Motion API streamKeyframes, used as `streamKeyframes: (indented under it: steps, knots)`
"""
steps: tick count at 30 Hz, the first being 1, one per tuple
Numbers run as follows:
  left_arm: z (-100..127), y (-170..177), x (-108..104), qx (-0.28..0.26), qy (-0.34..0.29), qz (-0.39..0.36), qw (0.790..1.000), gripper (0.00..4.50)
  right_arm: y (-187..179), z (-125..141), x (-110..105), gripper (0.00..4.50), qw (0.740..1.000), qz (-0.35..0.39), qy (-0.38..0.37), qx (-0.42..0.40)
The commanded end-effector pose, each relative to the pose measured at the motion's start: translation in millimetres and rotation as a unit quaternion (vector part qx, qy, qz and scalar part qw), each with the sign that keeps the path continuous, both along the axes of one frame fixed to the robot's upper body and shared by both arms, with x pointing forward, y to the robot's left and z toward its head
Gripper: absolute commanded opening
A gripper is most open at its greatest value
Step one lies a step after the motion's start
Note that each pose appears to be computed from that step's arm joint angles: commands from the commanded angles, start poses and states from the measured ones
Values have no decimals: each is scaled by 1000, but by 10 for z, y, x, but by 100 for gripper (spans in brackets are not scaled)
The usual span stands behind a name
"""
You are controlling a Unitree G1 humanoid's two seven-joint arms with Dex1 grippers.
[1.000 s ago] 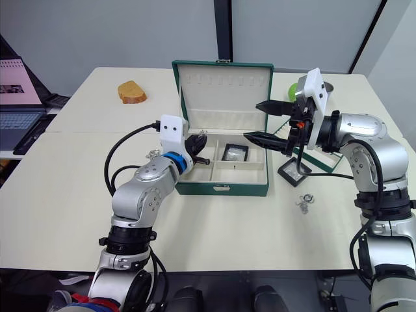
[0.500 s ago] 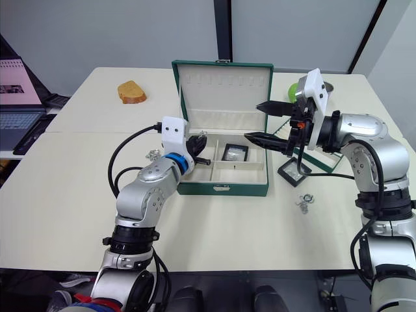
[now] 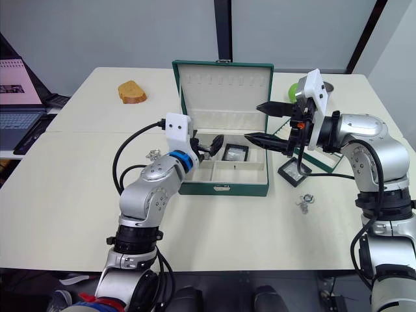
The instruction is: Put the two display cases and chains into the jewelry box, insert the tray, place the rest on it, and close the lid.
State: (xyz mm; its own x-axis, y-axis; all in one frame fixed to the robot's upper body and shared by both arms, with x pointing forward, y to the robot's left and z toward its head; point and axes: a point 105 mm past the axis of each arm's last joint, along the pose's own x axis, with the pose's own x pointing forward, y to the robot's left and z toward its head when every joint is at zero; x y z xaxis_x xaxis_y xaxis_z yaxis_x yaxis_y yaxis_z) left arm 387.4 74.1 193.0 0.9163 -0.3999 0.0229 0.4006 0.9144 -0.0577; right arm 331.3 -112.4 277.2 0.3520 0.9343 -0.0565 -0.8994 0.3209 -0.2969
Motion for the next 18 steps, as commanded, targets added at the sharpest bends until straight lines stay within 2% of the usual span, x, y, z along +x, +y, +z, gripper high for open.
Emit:
streamKeyframes:
  steps: [1, 9, 15, 18]
  knots:
    - [182, -100, -101, -16, -33, -36, 999, 444, -45, 134, -36, 450, 1000, -2, -26, 4]
    - [277, -114, -300, -11, -47, -108, 993, 444, -137, 82, -67, 450, 1000, -7, -16, 8]
    - [367, 177, -515, -5, -58, -151, 987, 444, -253, 42, -135, 450, 1000, -13, -4, 15]
    - [432, 421, -635, -21, -59, -161, 985, 444, -319, 6, -177, 450, 1000, -17, 5, 15]
